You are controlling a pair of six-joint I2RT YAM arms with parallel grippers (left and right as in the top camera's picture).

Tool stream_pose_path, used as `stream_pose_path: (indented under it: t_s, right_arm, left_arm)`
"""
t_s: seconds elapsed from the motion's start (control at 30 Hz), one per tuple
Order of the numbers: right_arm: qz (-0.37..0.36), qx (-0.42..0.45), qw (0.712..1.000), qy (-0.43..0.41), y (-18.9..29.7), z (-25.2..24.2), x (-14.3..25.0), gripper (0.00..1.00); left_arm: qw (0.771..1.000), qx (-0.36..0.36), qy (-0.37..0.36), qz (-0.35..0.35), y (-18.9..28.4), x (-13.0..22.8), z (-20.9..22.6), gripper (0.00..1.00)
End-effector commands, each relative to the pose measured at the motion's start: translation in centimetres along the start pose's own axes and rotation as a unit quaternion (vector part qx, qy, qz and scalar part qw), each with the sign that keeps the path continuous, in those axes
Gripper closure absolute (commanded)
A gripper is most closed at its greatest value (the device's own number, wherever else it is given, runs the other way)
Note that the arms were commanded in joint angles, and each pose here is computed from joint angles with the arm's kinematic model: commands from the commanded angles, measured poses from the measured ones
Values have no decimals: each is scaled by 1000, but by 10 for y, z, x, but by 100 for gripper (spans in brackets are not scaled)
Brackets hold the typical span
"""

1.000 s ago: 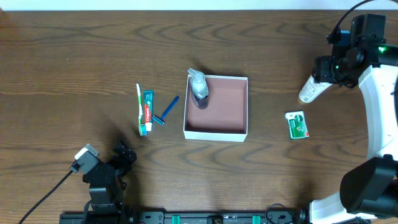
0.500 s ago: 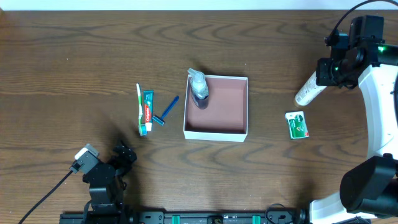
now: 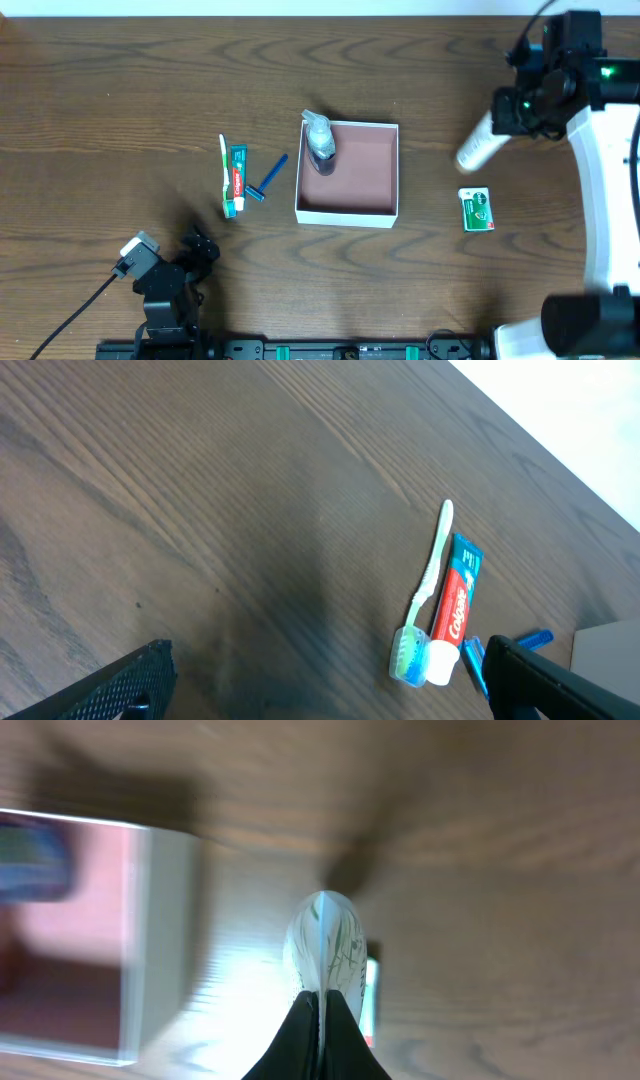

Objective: Pack container
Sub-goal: 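Place the lotion tube upright in the box beside the bottle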

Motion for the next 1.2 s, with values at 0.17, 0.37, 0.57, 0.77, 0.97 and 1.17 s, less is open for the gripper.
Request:
stream_pose_path:
  t_s: [0.17, 0.37, 0.57, 0.77, 0.97, 1.17]
  right_arm:
    - [-159, -38, 986, 34, 94, 97, -38, 99]
    - [-116, -34, 992, 33, 60, 144, -42, 99]
    - [-47, -16, 997, 51, 4, 166, -44, 99]
    - [-18, 10, 998, 54, -52, 169, -58, 99]
    - [1, 12, 998, 55, -84, 174, -60, 92]
    - [3, 11, 998, 56, -85, 174, -60, 44]
  left_arm:
    - [1000, -7, -6, 2, -3, 3, 5, 2]
    - [1000, -7, -6, 2, -3, 3, 5, 2]
    - [1000, -7, -6, 2, -3, 3, 5, 2]
    - [1000, -7, -6, 2, -3, 3, 5, 2]
    - [1000, -7, -6, 2, -3, 3, 5, 2]
    - [1000, -7, -6, 2, -3, 3, 5, 2]
Point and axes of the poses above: each gripper's point midway between its finger pads, its own y axis back along the fingers, its own z axis along the line the jaws close on, x = y × z, the point moved 4 cm from there along y, back along the fingers, and after that the axes turned 15 degrees about y, right-handed, at the moved point
